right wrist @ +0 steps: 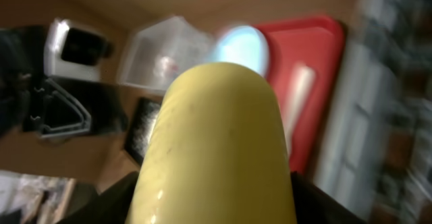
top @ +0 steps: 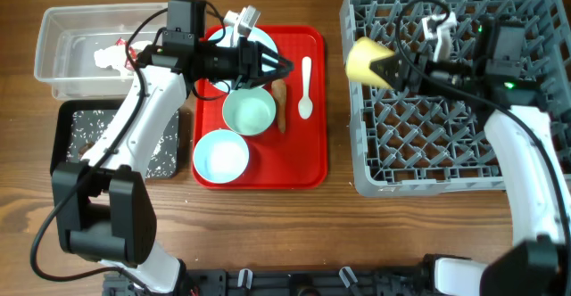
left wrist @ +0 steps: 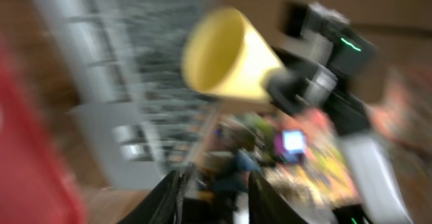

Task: Sort waste into correct bins and load items into the dishwasher rack
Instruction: 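Lower the yellow cup into the dish rack and release it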

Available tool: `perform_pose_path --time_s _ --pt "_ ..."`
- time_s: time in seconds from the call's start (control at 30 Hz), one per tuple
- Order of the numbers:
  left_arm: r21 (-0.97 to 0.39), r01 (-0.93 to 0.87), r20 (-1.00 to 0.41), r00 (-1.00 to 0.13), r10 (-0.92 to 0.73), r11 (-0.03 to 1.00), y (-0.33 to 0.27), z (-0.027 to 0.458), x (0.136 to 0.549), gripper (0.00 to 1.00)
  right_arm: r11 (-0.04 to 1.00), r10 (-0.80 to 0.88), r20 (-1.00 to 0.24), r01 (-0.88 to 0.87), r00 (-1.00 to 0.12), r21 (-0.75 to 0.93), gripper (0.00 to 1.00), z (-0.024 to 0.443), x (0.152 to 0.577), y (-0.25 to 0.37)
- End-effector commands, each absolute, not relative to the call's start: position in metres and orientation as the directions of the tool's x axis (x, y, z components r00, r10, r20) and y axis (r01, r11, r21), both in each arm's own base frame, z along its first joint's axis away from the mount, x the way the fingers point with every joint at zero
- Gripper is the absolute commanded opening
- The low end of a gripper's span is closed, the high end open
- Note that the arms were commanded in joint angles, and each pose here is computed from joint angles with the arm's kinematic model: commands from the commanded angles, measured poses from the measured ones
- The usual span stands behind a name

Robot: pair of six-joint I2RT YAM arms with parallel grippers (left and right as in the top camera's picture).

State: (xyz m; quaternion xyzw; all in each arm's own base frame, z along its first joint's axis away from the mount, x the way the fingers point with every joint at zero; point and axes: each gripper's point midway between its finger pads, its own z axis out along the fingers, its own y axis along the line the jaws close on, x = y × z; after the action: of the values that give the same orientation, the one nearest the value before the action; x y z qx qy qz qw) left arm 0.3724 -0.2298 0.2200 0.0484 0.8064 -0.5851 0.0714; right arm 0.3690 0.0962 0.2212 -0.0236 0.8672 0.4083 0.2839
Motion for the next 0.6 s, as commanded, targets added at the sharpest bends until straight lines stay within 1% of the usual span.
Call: perform_pose_path --time_s 0.0,0.03,0.1,0.17,0.2,0.27,0.37,0.5,0.57 --pt "-0.755 0.045 -0.221 -0.957 -0.189 0.654 -0.191 0.172 0.405 0.36 0.902 0.164 -0.644 -0.151 -0.747 0.405 0.39 0.264 0.366 0.044" --pt "-0.710 0.008 -0.221 -0.952 -0.213 0.704 -0.181 0.162 0.407 0.38 0.939 0.167 -0.625 -0.070 -0.763 0.337 0.39 0.269 0.355 0.030" --pt "-0.627 -0.055 -0.225 -0.942 -0.249 0.777 -0.164 0.147 0.408 0.40 0.966 0.163 -0.582 0.009 -0.797 0.259 0.38 0.272 0.338 0.017" --pt "-0.564 -0.099 -0.226 -0.936 -0.269 0.820 -0.151 0.137 0.407 0.40 0.977 0.156 -0.517 0.053 -0.842 0.208 0.38 0.262 0.321 0.014" --pt "-0.544 -0.112 -0.226 -0.935 -0.274 0.832 -0.147 0.135 0.407 0.40 0.978 0.159 -0.494 0.066 -0.855 0.199 0.38 0.258 0.316 0.013" --pt "-0.505 -0.136 -0.225 -0.932 -0.283 0.852 -0.139 0.130 0.405 0.41 0.977 0.170 -0.390 0.102 -0.905 0.188 0.38 0.240 0.300 0.014" --pt "-0.479 -0.141 -0.229 -0.933 -0.278 0.866 -0.135 0.127 0.403 0.41 0.975 0.174 -0.254 0.131 -0.951 0.177 0.38 0.218 0.286 0.015" --pt "-0.466 -0.146 -0.235 -0.930 -0.281 0.873 -0.132 0.126 0.404 0.42 0.975 0.174 -0.097 0.158 -0.980 0.159 0.38 0.188 0.281 0.015" --pt "-0.466 -0.147 -0.235 -0.930 -0.281 0.873 -0.132 0.126 0.404 0.42 0.976 0.182 -0.042 0.175 -0.982 0.130 0.38 0.173 0.284 0.011"
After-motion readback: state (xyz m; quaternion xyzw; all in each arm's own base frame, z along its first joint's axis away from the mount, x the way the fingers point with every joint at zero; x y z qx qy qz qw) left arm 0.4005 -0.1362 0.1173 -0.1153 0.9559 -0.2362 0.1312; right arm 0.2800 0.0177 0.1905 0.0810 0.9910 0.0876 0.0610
